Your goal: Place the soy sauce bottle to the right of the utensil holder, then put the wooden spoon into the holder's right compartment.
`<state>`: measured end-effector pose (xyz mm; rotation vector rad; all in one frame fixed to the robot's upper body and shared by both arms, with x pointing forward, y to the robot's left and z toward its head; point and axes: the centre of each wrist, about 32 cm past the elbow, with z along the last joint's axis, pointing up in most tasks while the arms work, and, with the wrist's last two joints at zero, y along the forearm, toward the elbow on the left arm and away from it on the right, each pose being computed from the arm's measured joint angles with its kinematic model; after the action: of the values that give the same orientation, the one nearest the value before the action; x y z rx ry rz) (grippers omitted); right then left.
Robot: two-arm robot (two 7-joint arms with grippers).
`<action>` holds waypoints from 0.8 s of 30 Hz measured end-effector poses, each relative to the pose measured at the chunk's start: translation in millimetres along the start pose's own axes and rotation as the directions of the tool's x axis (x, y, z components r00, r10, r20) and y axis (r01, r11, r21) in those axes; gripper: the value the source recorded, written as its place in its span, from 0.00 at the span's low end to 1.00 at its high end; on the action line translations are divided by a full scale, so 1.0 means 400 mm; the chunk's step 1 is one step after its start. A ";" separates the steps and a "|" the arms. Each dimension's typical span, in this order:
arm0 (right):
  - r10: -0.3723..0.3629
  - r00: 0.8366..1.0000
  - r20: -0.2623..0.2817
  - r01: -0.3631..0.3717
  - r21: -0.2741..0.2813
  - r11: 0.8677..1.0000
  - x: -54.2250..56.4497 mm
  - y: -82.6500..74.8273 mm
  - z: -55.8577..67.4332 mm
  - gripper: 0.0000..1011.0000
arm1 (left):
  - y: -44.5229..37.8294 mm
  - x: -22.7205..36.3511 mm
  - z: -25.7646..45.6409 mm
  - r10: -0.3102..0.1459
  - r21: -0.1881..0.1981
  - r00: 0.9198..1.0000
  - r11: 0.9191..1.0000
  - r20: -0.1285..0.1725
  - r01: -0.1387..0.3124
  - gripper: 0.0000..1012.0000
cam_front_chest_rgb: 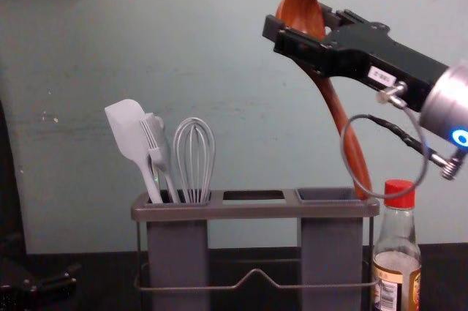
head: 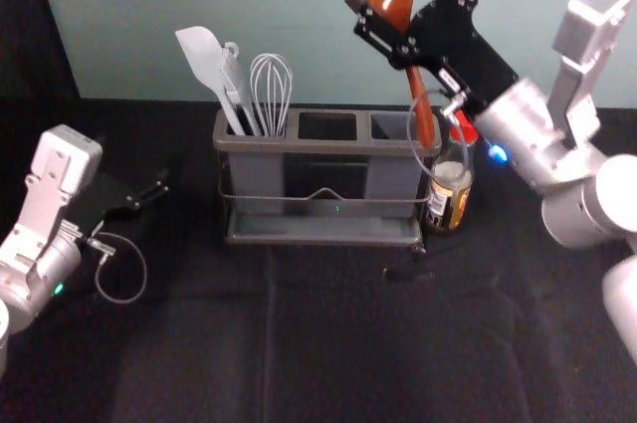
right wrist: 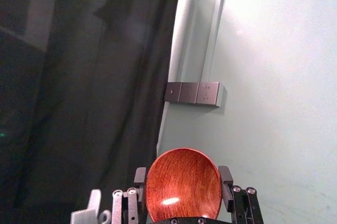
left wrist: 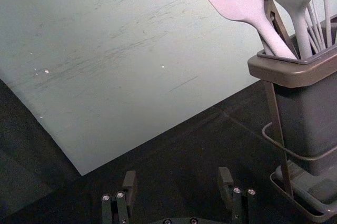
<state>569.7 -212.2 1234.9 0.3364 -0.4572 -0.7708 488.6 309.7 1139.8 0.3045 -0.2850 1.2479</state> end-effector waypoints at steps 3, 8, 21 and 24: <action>0.006 1.000 0.002 -0.006 0.016 1.000 0.012 0.024 -0.012 0.83 | 0.000 0.000 0.000 0.000 0.000 1.000 1.000 0.000 0.000 0.99; 0.008 1.000 0.003 -0.008 0.035 0.999 0.025 0.057 -0.034 0.83 | 0.000 0.000 0.000 0.000 0.000 1.000 1.000 0.000 0.000 0.99; -0.018 1.000 -0.021 0.019 0.074 0.997 0.011 0.067 -0.103 0.83 | 0.000 0.000 0.000 0.000 0.000 1.000 1.000 0.000 0.000 0.99; -0.020 1.000 -0.023 0.022 0.073 0.997 0.002 0.056 -0.122 0.83 | 0.000 0.000 0.000 0.000 0.000 1.000 1.000 0.000 0.000 0.99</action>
<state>608.4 -191.7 1203.7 0.4184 -0.4619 -0.7715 488.6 309.7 1139.8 0.3045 -0.2851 1.2480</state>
